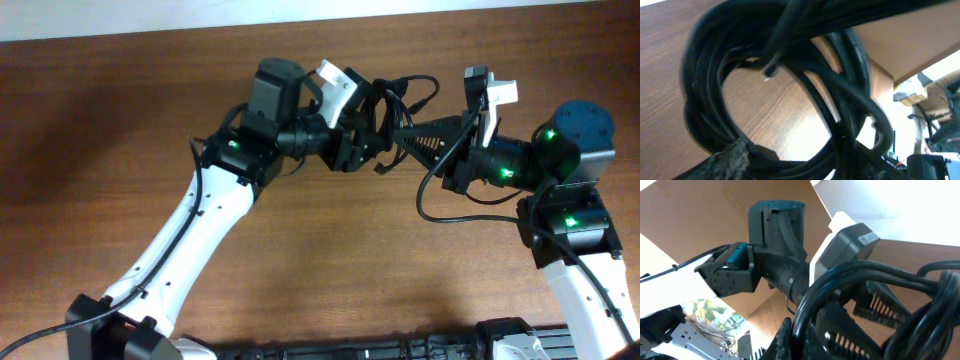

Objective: Untangle cables

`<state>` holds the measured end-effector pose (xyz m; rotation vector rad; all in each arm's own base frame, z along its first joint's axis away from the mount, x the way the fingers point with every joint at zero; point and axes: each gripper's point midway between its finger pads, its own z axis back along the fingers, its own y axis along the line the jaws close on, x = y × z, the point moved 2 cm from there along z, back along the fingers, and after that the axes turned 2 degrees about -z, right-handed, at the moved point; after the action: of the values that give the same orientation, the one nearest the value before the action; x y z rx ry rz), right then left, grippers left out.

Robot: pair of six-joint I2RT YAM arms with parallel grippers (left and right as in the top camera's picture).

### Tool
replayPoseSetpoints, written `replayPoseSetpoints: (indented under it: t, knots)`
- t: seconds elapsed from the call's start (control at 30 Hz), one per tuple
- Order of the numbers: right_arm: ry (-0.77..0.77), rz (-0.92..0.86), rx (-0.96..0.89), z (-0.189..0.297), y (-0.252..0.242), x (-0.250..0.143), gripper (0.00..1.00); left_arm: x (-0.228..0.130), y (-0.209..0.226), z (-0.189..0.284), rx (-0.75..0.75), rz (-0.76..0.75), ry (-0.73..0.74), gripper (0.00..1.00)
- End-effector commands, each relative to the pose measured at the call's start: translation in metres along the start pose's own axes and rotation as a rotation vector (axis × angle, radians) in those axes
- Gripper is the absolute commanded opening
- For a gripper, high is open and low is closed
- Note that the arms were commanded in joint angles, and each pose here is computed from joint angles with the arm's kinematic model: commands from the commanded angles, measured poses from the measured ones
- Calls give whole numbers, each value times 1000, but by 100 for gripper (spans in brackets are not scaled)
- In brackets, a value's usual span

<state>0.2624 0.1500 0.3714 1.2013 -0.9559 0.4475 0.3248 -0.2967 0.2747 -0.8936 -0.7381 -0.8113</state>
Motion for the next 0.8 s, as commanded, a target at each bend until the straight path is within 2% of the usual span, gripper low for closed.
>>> replayPoseSetpoints:
  t: [0.0, 0.13, 0.3, 0.4, 0.77]
  knots:
    - [15, 42, 59, 1, 16, 3, 4, -2, -15, -11, -39, -118, 13, 58]
    - [22, 42, 72, 1, 18, 1, 4, 2, -24, -16, -58, -174, -2, 45]
    - [22, 42, 72, 1, 18, 1, 4, 6, -24, -16, -57, -189, -21, 22]
    - [22, 42, 72, 1, 18, 1, 4, 6, -29, -16, -91, -189, -22, 0]
    - [22, 42, 71, 1, 18, 1, 6, 8, -31, -17, -95, -201, -31, 0]
